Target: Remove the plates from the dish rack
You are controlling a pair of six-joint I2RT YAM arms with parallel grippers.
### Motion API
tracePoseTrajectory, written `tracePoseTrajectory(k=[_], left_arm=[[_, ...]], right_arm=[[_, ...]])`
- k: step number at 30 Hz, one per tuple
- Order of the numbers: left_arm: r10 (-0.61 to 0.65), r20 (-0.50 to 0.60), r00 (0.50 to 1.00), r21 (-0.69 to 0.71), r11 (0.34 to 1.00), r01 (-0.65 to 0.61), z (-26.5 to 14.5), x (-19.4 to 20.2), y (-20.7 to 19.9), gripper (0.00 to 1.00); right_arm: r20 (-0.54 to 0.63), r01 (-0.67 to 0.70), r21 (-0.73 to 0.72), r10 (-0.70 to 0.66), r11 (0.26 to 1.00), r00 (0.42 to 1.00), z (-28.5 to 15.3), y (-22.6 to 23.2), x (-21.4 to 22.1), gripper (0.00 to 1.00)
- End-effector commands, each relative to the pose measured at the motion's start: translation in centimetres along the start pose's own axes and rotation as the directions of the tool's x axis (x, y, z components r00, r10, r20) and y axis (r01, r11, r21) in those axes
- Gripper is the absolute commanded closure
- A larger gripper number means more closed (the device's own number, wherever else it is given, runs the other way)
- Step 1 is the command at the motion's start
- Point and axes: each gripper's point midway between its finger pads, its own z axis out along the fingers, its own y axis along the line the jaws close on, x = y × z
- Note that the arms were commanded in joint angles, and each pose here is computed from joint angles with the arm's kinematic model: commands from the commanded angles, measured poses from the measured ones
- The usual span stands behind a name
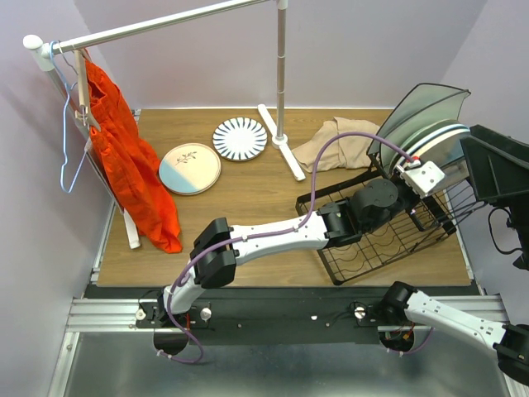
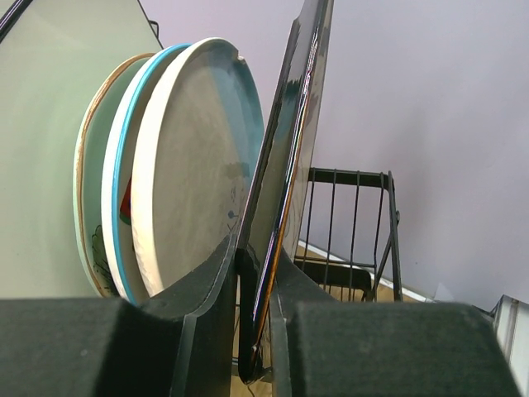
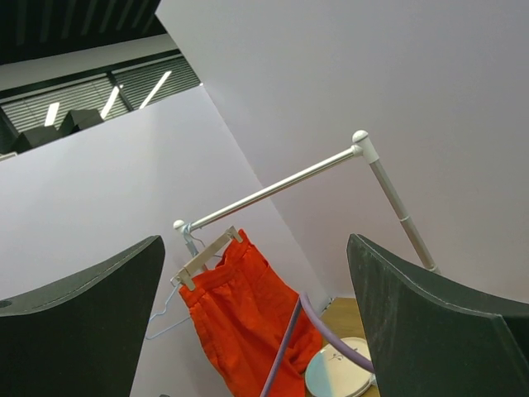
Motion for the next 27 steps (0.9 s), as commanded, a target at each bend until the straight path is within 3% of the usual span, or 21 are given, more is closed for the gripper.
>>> tracePoseTrajectory(k=[1,27], left_arm=[[-0.097,0.144,0.985,-0.02,0.995,0.101,-0.5,-6.4,0.0,1.0],[-0.354,0.334,0.874,0.082,0.934,0.347,-3.7,-16.6,0.9,1.0]], right_arm=[[0.011,0.003,0.027,-0.003,1.0,1.0,-0.1,-0.6,-0.2,0.0],[0.031,-0.017,0.044,0.016,0.999,0.999,0.1,-0.6,-0.7,0.0]])
